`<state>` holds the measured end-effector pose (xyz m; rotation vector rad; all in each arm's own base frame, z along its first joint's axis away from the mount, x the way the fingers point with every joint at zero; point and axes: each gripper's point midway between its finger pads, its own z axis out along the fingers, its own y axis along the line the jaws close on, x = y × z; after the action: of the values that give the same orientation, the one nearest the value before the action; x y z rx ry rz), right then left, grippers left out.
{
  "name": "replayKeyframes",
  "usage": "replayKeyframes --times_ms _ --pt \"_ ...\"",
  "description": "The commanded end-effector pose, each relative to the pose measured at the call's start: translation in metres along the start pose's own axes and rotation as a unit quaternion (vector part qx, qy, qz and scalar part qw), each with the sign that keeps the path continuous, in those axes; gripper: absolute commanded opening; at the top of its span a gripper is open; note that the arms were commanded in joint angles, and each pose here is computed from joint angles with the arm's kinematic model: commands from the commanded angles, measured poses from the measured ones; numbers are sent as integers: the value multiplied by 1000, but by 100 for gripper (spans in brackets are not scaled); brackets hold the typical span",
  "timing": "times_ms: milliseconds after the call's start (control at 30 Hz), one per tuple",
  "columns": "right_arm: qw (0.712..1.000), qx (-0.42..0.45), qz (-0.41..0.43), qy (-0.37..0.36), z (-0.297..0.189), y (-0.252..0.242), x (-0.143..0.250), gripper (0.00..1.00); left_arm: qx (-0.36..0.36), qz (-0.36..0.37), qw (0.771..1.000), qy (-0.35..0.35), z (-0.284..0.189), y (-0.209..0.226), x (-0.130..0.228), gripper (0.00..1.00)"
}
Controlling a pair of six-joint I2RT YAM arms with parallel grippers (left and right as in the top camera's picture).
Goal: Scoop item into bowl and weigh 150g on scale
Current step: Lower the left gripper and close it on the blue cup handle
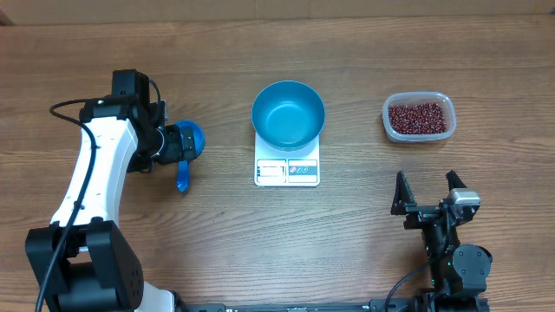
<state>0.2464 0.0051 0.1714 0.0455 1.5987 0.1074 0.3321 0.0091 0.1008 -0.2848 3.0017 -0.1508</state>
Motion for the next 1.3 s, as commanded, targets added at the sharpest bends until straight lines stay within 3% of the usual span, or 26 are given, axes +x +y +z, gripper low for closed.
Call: replayKeyframes --times_ms 0,800,1267 --pt "1000 0 -1 -3 0 0 1 100 4 12 1000 -7 -2 -1 -1 100" --pt "1000 0 -1 -3 0 0 1 100 -16 6 999 27 41 9 12 100" --pt "1000 0 -1 -3 0 0 1 100 -8 58 998 32 63 0 5 100"
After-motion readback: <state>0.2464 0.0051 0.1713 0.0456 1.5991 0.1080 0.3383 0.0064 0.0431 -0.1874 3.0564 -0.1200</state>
